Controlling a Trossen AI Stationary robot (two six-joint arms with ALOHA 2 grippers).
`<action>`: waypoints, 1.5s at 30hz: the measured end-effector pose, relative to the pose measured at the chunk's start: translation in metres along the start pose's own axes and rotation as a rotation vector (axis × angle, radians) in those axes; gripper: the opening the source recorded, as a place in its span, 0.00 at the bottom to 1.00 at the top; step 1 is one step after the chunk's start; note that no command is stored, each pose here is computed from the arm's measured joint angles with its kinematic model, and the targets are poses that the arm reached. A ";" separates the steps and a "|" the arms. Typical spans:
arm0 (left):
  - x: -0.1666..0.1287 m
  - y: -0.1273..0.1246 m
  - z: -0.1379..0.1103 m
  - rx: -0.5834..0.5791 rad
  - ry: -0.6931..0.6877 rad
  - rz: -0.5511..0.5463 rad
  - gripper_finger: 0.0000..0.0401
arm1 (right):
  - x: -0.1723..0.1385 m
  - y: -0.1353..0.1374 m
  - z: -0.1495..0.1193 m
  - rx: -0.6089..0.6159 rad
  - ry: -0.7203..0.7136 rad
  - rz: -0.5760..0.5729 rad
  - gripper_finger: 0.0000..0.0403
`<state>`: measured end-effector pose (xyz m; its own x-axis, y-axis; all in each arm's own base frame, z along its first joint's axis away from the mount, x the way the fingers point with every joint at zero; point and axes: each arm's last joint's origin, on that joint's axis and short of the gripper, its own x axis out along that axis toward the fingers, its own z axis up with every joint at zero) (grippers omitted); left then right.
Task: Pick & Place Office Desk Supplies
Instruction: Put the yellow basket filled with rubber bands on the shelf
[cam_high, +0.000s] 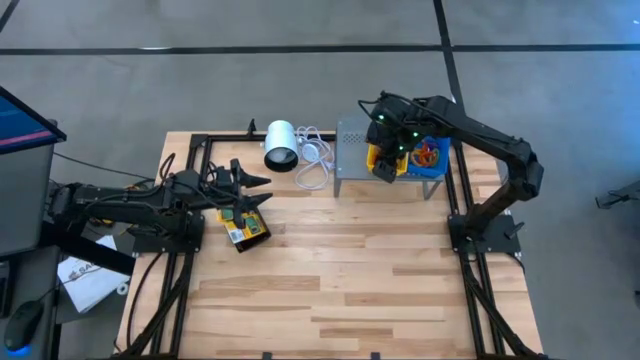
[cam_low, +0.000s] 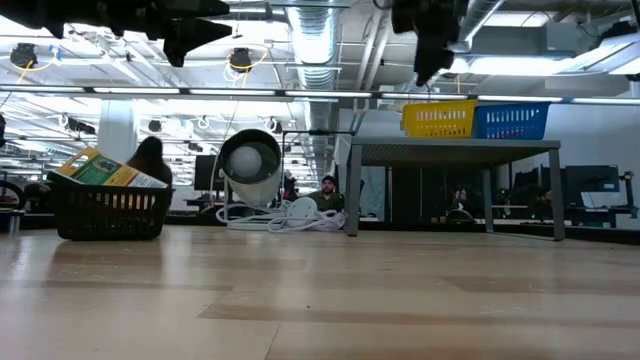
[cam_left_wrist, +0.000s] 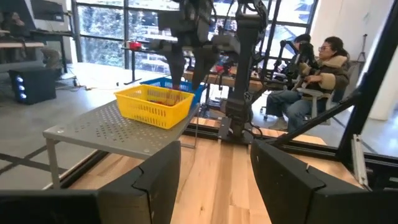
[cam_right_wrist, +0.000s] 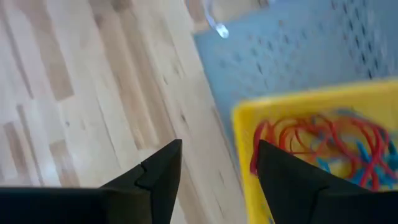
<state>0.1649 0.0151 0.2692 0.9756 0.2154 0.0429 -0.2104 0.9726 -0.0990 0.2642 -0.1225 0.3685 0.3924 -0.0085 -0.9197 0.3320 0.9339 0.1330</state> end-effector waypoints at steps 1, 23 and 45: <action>0.000 0.000 0.000 -0.001 0.005 -0.008 0.48 | -0.003 0.004 0.002 -0.014 -0.017 0.003 0.49; 0.000 -0.001 -0.007 -0.038 0.072 -0.047 0.48 | 0.010 -0.032 -0.007 0.082 0.031 -0.114 0.51; 0.000 -0.001 -0.006 -0.028 0.068 -0.048 0.48 | 0.009 -0.037 -0.012 0.049 0.113 -0.412 0.55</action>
<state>0.1653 0.0136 0.2631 0.9868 0.1610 -0.0188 -0.1621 0.9787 -0.1262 0.2452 -0.1525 0.3514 0.1233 -0.3357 -0.9339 0.4829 0.8424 -0.2391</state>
